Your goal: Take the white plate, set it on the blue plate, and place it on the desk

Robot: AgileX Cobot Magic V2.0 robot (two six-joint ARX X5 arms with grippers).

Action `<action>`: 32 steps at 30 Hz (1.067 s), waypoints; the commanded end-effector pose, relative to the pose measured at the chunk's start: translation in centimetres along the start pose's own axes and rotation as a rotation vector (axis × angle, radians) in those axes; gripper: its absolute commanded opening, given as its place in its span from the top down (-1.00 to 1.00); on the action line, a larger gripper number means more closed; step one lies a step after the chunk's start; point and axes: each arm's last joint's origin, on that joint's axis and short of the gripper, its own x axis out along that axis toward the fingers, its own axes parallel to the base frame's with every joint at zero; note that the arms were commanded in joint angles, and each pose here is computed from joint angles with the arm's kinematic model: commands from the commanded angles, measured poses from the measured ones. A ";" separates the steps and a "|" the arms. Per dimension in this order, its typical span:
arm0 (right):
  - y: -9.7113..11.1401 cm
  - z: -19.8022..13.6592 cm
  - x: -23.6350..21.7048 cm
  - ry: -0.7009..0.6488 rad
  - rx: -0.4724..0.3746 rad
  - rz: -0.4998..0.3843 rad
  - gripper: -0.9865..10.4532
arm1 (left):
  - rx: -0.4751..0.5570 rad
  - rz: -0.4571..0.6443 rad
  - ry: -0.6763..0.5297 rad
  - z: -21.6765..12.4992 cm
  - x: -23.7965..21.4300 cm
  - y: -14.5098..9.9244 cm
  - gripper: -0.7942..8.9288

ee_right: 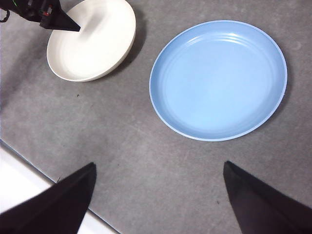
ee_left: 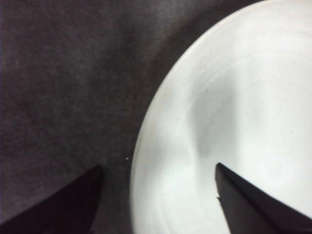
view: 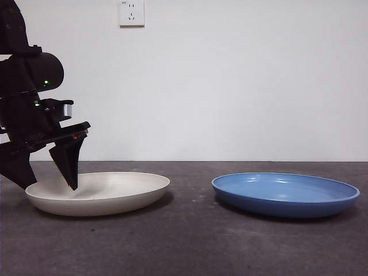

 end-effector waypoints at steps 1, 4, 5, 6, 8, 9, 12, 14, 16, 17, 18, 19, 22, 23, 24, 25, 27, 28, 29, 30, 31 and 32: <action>0.2 0.4 -0.2 -0.018 -0.008 0.002 0.10 | 0.002 -0.005 -0.006 0.5 0.4 0.0 0.33; 0.2 0.4 -0.2 -0.018 -0.008 0.002 0.10 | 0.001 -0.005 -0.013 0.6 0.4 0.0 0.56; 0.2 0.4 -0.2 -0.018 -0.008 0.002 0.10 | 0.001 -0.005 -0.015 0.6 0.4 0.0 0.64; 0.2 0.4 -0.2 -0.018 -0.008 0.002 0.10 | 0.002 -0.005 -0.017 0.6 0.4 0.0 0.74; 0.2 0.4 -0.2 -0.018 -0.008 0.002 0.10 | 0.001 -0.005 -0.019 0.7 0.4 0.0 0.82; 0.2 0.4 -0.2 -0.018 -0.008 0.002 0.10 | -0.001 -0.004 -0.019 0.7 0.4 0.1 0.82; 0.2 0.4 -0.2 -0.018 -0.008 0.002 0.10 | -0.014 -0.003 -0.031 0.8 0.0 0.2 0.82; 0.2 0.4 -0.2 -0.018 -0.008 0.002 0.10 | -0.029 -0.001 -0.050 0.9 -0.6 0.3 0.82; 0.2 0.4 -0.2 -0.018 -0.008 0.002 0.10 | -0.032 0.000 -0.072 1.0 -1.3 0.3 0.82; 0.2 0.4 -0.2 -0.018 -0.008 0.002 0.10 | -0.032 0.000 -0.089 1.1 -1.9 0.4 0.82; 0.2 0.4 -0.2 -0.018 -0.008 0.002 0.10 | -0.031 0.000 -0.109 1.1 -2.5 0.3 0.82; 0.2 0.4 -0.2 -0.018 -0.008 0.002 0.10 | -0.030 0.000 -0.126 1.2 -3.1 0.3 0.82; 0.2 0.4 -0.2 -0.018 -0.008 0.002 0.10 | -0.035 -0.003 -0.188 1.2 -5.3 -0.1 0.82; 0.2 0.4 -0.2 -0.018 -0.008 0.002 0.10 | -0.040 -0.006 -0.210 1.2 -6.0 -0.3 0.82; 0.2 0.4 -0.2 -0.018 -0.008 0.002 0.10 | -0.047 -0.016 -0.230 1.2 -6.7 -0.5 0.82; 0.2 0.4 -0.2 -0.018 -0.008 0.002 0.10 | -0.052 -0.030 -0.245 1.1 -7.3 -0.7 0.82; 0.2 0.4 -0.2 -0.018 -0.008 0.002 0.10 | -0.052 -0.097 -0.272 1.0 -8.5 -1.4 0.82; 0.2 0.4 -0.2 -0.018 -0.008 0.002 0.10 | -0.057 -0.128 -0.279 0.9 -8.9 -1.8 0.82; 0.2 0.4 -0.2 -0.018 -0.007 0.002 0.10 | -0.059 -0.156 -0.287 0.8 -9.3 -2.2 0.82; 0.2 0.4 -0.2 -0.018 -0.007 0.002 0.10 | -0.058 -0.176 -0.293 0.8 -9.6 -2.8 0.82; 0.2 0.4 -0.2 -0.018 -0.005 0.002 0.10 | -0.053 -0.187 -0.297 0.7 -9.7 -3.3 0.82; 0.2 0.4 -0.2 -0.019 0.000 0.002 0.10 | -0.048 -0.198 -0.300 0.7 -9.8 -3.8 0.82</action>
